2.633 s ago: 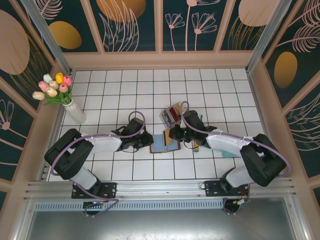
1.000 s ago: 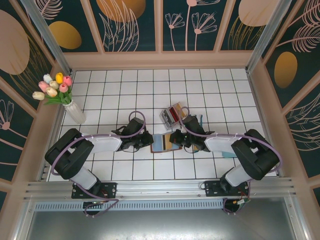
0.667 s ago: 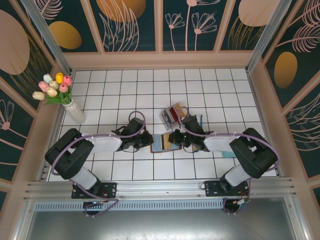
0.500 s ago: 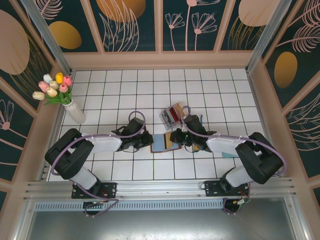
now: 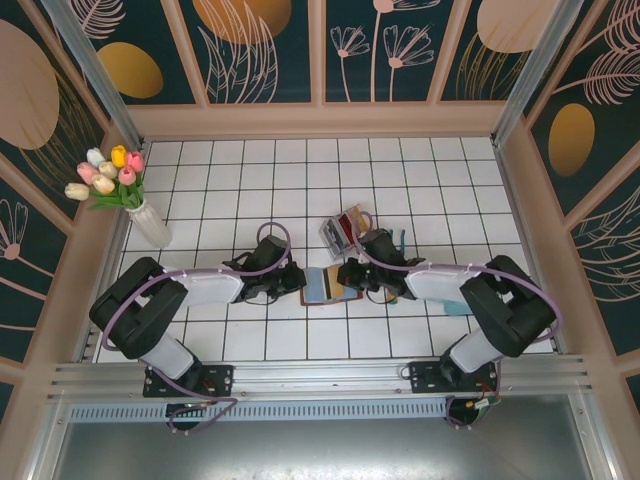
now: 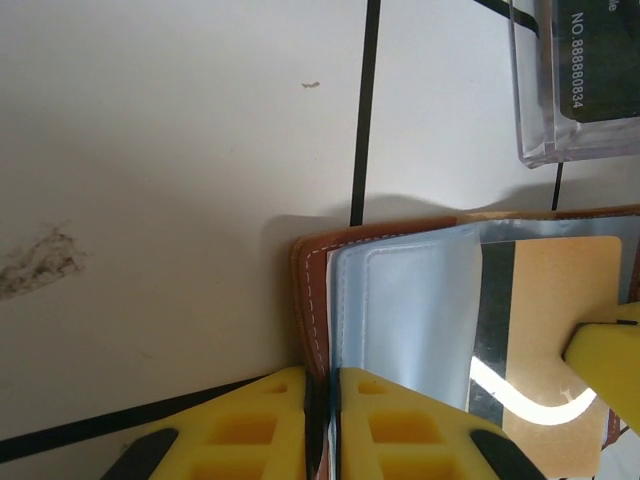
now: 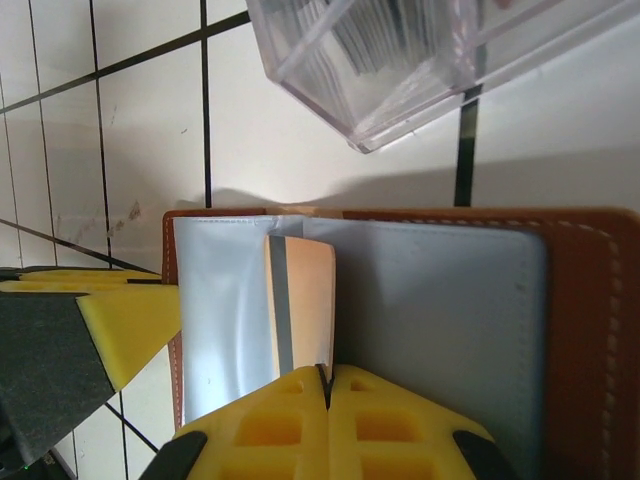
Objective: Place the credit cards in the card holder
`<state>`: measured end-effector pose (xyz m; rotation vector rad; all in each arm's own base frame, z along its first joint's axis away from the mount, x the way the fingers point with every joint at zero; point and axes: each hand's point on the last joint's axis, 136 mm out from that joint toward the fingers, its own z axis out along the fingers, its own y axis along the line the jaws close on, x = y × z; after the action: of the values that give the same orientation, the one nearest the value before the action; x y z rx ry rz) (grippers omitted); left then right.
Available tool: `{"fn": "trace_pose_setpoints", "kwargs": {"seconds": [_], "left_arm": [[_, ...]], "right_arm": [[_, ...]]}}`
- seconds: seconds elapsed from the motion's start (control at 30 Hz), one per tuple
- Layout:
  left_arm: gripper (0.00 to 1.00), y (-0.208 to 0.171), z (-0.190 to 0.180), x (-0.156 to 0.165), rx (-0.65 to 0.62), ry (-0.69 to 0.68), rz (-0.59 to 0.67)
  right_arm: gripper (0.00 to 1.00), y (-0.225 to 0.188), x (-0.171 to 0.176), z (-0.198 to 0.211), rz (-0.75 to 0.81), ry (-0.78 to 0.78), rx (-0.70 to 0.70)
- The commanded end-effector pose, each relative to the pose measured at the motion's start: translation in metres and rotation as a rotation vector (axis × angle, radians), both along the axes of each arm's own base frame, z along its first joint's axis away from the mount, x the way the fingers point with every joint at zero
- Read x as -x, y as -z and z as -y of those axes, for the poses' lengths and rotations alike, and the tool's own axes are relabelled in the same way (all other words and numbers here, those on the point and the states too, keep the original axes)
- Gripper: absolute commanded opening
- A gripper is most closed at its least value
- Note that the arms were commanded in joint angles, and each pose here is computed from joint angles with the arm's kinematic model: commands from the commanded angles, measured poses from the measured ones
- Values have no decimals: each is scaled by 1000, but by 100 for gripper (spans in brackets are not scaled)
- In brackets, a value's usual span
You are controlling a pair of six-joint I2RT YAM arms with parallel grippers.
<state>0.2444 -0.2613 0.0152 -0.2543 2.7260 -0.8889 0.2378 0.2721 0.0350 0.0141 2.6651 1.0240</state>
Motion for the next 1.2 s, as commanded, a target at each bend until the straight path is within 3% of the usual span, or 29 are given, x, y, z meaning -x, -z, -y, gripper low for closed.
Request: {"fn": "trace_pose_setpoints", "kwargs": {"seconds": [0.0, 0.33, 0.63, 0.73, 0.87, 1.03, 1.17], "left_arm": [[14, 15, -9, 10, -53, -2, -47], [14, 17, -12, 11, -60, -11, -52], [14, 15, -9, 10, -46, -8, -50], [14, 17, -10, 10, -52, -11, -50], [14, 17, -10, 10, -53, -14, -52], [14, 17, -13, 11, -62, -15, -51], [14, 18, -12, 11, -62, -14, -50]], "right_arm": [[0, 17, 13, -6, -45, -36, 30], [0, -5, 3, -2, -8, -10, 2], [1, 3, 12, -32, -74, -12, -101], [3, 8, 11, -32, -83, 14, -72], [9, 13, 14, -27, -91, 7, -30], [25, 9, 12, -7, -62, 9, 61], [27, 8, 10, 2, -59, 2, 104]]}}
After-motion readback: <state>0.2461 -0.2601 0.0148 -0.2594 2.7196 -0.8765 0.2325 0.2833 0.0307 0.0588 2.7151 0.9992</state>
